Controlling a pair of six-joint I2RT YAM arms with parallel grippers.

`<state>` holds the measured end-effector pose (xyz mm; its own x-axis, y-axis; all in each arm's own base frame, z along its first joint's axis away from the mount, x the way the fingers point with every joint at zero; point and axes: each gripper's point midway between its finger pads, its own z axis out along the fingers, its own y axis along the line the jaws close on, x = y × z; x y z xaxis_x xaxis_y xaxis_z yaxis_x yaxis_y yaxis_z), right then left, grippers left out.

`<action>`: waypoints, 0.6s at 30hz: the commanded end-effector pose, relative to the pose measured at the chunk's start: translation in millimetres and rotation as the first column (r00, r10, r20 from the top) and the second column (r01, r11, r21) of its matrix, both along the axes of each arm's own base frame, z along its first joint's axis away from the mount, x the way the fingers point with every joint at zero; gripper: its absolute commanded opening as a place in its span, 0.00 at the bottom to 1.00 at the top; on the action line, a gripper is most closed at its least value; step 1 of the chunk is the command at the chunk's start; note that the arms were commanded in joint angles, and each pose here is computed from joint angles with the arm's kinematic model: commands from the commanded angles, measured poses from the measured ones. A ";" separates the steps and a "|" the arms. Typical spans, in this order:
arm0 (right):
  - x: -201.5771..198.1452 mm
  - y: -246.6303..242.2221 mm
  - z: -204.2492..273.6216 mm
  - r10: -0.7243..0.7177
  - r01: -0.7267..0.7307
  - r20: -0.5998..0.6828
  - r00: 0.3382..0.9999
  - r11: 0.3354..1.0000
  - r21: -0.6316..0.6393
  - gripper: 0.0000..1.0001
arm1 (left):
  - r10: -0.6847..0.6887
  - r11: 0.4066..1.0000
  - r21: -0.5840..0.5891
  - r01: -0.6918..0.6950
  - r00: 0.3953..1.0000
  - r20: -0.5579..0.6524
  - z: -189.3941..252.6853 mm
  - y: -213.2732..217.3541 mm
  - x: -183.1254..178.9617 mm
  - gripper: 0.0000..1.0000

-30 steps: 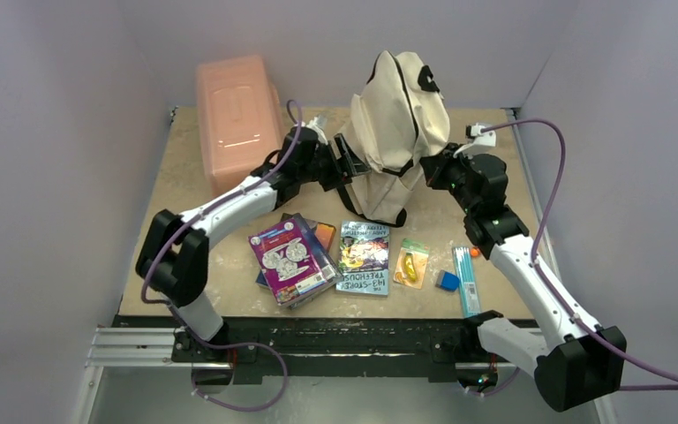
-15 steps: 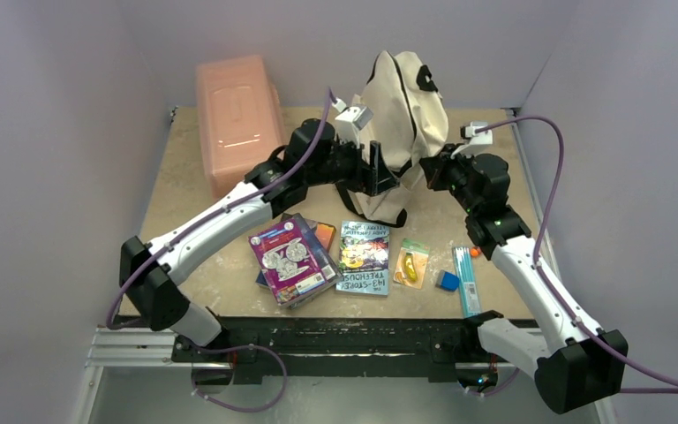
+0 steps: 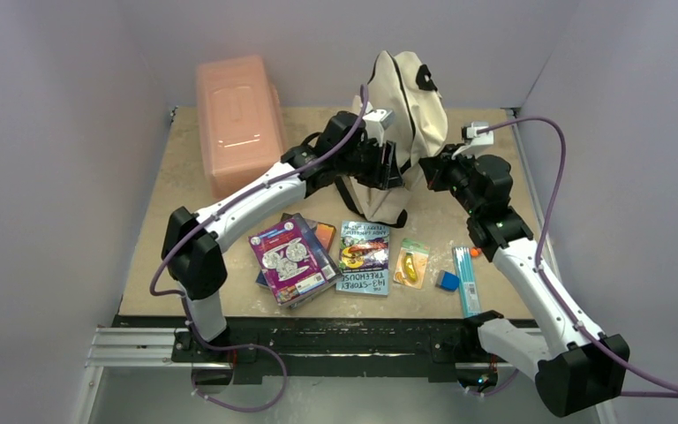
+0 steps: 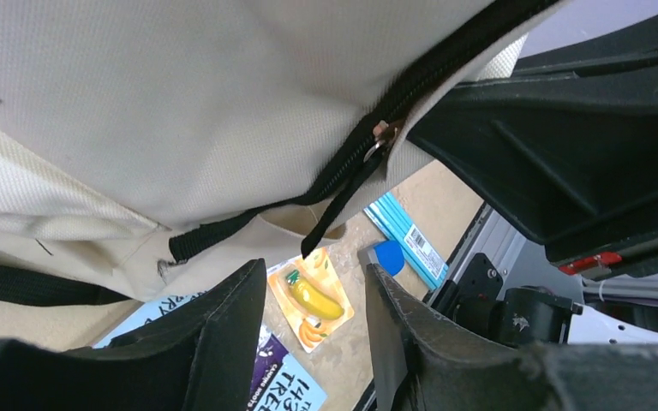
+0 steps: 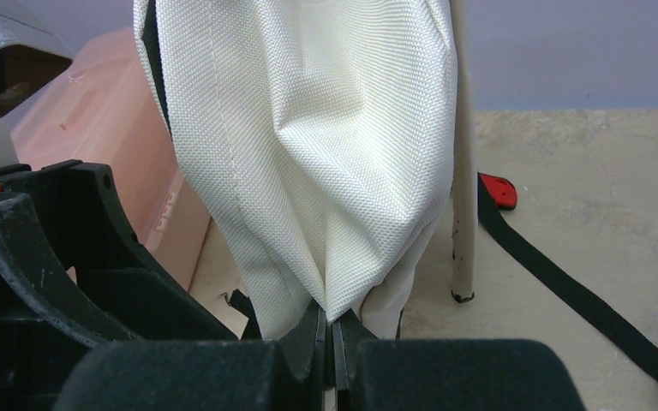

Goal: Pack the student bag
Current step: Unzip the student bag at the center of the board.

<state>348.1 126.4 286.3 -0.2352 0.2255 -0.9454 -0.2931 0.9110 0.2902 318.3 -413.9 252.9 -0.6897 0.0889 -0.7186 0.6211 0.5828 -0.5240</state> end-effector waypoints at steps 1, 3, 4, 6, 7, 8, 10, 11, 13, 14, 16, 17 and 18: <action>-2.1 0.9 52.7 0.011 -0.017 0.164 0.986 0.999 0.038 0.00 | -0.010 1.000 -0.027 0.012 0.997 0.074 25.8 -8.6 7.8 0.46; -2.8 1.0 52.3 0.012 -0.019 0.163 0.987 0.999 0.040 0.00 | 0.002 1.000 -0.020 -0.001 0.997 0.081 24.6 -9.7 12.9 0.47; -3.2 1.4 53.2 0.014 -0.021 0.166 0.986 0.999 0.041 0.00 | 0.009 1.000 -0.020 -0.007 0.996 0.085 25.2 -10.4 15.6 0.47; -3.6 1.1 53.0 0.013 -0.020 0.166 0.986 0.999 0.041 0.00 | 0.030 0.999 -0.016 -0.028 0.995 0.091 24.0 -10.8 21.1 0.46; -4.0 1.2 53.1 0.014 -0.021 0.166 0.986 0.999 0.043 0.00 | 0.039 0.999 -0.018 -0.038 0.995 0.093 23.8 -11.4 23.5 0.44; -4.2 1.5 53.5 0.015 -0.022 0.167 0.986 0.999 0.043 0.00 | 0.039 0.999 -0.026 -0.037 0.995 0.094 24.6 -12.9 24.2 0.41; -4.3 1.4 53.8 0.013 -0.021 0.167 0.986 0.999 0.045 0.00 | 0.029 0.998 -0.050 -0.024 0.995 0.093 29.5 -17.5 23.0 0.38; -4.1 1.4 53.5 0.013 -0.021 0.166 0.986 0.999 0.045 0.00 | 0.031 0.998 -0.060 -0.025 0.996 0.090 30.9 -18.8 23.2 0.37; -4.0 1.8 53.7 0.015 -0.023 0.166 0.986 0.999 0.044 0.00 | 0.030 0.997 -0.073 -0.023 0.996 0.089 33.1 -20.5 23.2 0.35; -3.9 2.0 53.5 0.016 -0.024 0.165 0.986 0.999 0.044 0.00 | 0.029 0.997 -0.076 -0.022 0.996 0.088 33.8 -21.1 23.0 0.35; -3.4 2.5 54.7 0.018 -0.026 0.166 0.986 0.999 0.046 0.00 | 0.023 0.997 -0.079 -0.016 0.996 0.086 34.0 -21.5 22.0 0.31; -3.4 3.3 54.5 0.022 -0.030 0.166 0.986 0.999 0.044 0.00 | 0.019 0.997 -0.081 -0.012 0.996 0.082 33.7 -22.1 21.1 0.29; -3.2 3.8 53.6 0.026 -0.033 0.165 0.986 0.999 0.043 0.00 | 0.013 0.996 -0.084 -0.007 0.997 0.077 34.1 -22.6 19.6 0.24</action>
<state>346.2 126.8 289.6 -0.2280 0.2279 -0.9466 -0.3001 0.9084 0.2910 336.7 -426.1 257.9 -0.6647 0.0653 -0.7443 0.6241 0.5963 -0.5050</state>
